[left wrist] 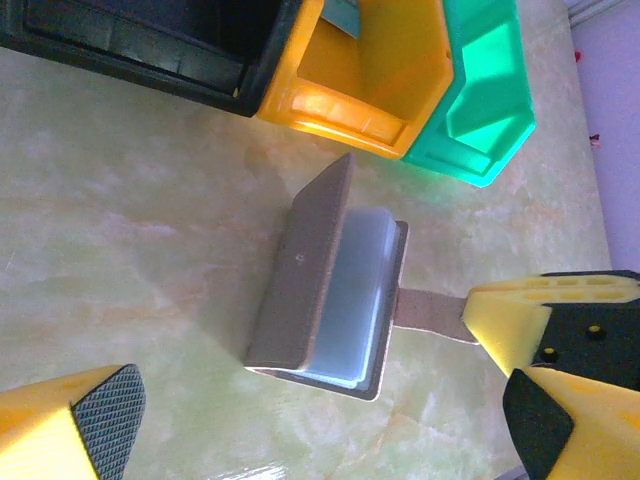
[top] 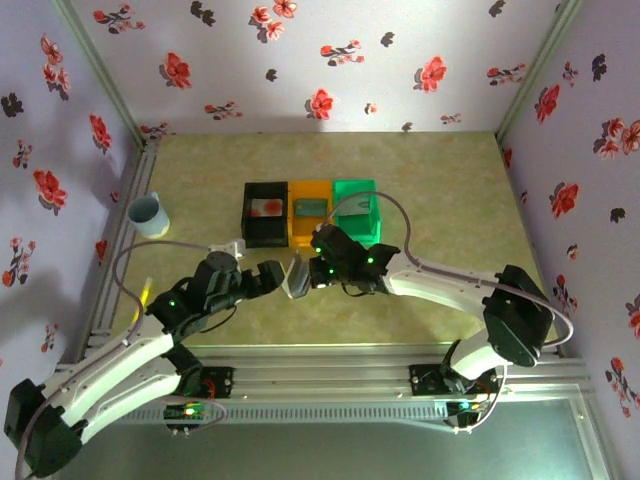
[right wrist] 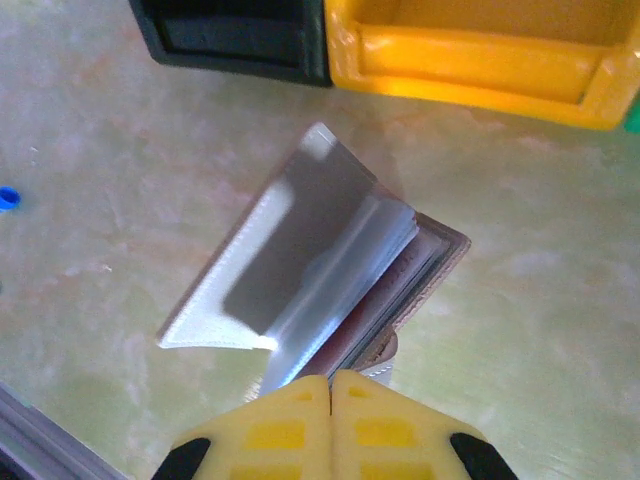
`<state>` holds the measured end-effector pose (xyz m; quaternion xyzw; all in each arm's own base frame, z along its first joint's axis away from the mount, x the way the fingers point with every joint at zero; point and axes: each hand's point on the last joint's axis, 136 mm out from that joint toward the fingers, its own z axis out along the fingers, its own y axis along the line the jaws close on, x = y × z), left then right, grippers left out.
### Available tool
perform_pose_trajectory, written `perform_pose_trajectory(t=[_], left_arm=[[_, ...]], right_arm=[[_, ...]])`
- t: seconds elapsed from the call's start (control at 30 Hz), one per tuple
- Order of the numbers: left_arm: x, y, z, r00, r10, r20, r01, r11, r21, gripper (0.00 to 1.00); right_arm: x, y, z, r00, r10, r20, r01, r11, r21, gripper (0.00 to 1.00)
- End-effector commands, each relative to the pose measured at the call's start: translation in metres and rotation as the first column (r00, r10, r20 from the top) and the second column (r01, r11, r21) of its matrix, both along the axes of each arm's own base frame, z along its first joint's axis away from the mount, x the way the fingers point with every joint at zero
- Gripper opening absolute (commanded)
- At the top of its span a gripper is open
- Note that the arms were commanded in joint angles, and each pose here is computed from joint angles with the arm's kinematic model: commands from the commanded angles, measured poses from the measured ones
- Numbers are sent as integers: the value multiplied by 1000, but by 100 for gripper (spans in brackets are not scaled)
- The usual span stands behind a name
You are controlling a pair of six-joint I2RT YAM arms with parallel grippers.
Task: Take the credit cards out of the card holder
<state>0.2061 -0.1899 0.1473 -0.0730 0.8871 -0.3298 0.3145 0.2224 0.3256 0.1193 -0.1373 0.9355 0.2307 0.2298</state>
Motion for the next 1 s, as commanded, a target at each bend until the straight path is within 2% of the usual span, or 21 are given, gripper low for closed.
perform_pose_trajectory(t=[0.0,0.17,0.53,0.97], left_arm=[[1,1,2,1000,23,-3,-23,1000,3,96],[-1,-5,0,1000,8,-12,-8,1000,8,95],[-4,-13,2,1000,2,5,-2,1000,19,95],[-4,-29,-2,1000,-24,4,24,999,49,95]], right_arm=[[-8,-14,-10,999,20,-26,-21,999,-28,0],[-12,-18,-11,999,36,-33,-37,999,-23,0],[-13,0,16,995,94,-29,-93,995,34,0],[-20,7,21,990,139,-34,-136,987,81,0]])
